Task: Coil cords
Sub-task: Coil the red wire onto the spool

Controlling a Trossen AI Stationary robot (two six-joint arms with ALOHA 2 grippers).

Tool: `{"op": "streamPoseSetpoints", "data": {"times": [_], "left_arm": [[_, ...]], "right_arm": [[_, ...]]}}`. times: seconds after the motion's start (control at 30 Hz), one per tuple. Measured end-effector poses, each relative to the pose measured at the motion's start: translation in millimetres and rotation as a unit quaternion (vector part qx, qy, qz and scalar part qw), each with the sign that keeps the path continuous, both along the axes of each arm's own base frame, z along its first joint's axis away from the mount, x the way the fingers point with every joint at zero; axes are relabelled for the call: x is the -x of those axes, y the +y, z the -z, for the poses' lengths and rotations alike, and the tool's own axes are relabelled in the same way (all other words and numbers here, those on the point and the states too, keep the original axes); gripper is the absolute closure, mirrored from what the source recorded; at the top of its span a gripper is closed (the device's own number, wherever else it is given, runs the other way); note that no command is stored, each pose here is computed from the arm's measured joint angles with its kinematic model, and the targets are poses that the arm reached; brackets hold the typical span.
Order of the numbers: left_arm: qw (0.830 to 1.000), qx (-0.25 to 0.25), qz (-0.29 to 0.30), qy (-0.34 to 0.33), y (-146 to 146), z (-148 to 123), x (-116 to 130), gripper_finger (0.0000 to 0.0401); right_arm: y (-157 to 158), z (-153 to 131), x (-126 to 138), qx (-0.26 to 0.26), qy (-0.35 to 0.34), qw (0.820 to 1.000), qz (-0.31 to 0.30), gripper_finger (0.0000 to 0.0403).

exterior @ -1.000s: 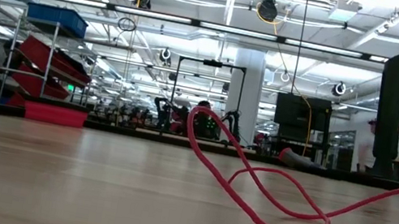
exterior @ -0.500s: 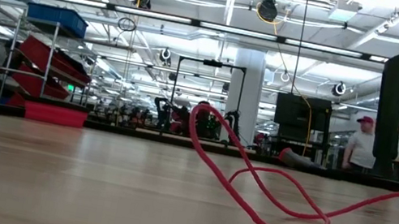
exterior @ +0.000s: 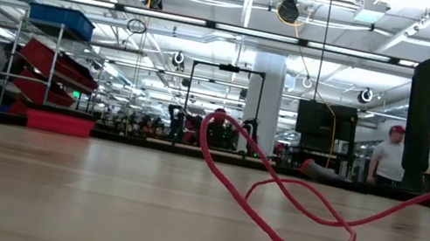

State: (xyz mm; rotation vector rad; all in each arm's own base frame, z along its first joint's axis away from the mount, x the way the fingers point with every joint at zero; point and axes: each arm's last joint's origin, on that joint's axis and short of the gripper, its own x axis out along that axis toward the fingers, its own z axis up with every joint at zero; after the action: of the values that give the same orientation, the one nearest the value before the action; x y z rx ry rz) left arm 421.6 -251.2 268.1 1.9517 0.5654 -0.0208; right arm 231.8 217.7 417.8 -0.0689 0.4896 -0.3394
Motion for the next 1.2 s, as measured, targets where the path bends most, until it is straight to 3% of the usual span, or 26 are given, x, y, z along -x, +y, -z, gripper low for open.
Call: {"op": "streamPoseSetpoints", "data": {"times": [0.1,0.23,0.4,0.8,1.2], "left_arm": [[0.998,0.033,-0.014,-0.041,-6.9,-5.6,2.3,0.0398],[0.995,0.042,-0.022,-0.086,-17.9,-15.2,6.9,0.0399],[0.992,0.038,-0.044,-0.116,-25.5,-22.1,12.2,0.0399],[0.976,0.110,-0.091,-0.167,-27.2,-35.8,23.1,0.0400],[0.956,0.172,-0.100,-0.218,-23.5,-80.1,48.0,0.0400]], "right_arm": [[0.0,0.0,0.0,0.002,0.001,1.000,-0.001,0.0403],[-0.6,0.6,0.5,0.006,0.005,1.000,-0.001,0.0403],[-0.8,0.8,0.7,0.005,0.006,1.000,0.000,0.0403],[2.0,1.8,2.2,-0.013,0.022,0.999,-0.019,0.0403],[20.0,-8.8,32.3,-0.025,-0.008,0.998,-0.065,0.0403]]}}
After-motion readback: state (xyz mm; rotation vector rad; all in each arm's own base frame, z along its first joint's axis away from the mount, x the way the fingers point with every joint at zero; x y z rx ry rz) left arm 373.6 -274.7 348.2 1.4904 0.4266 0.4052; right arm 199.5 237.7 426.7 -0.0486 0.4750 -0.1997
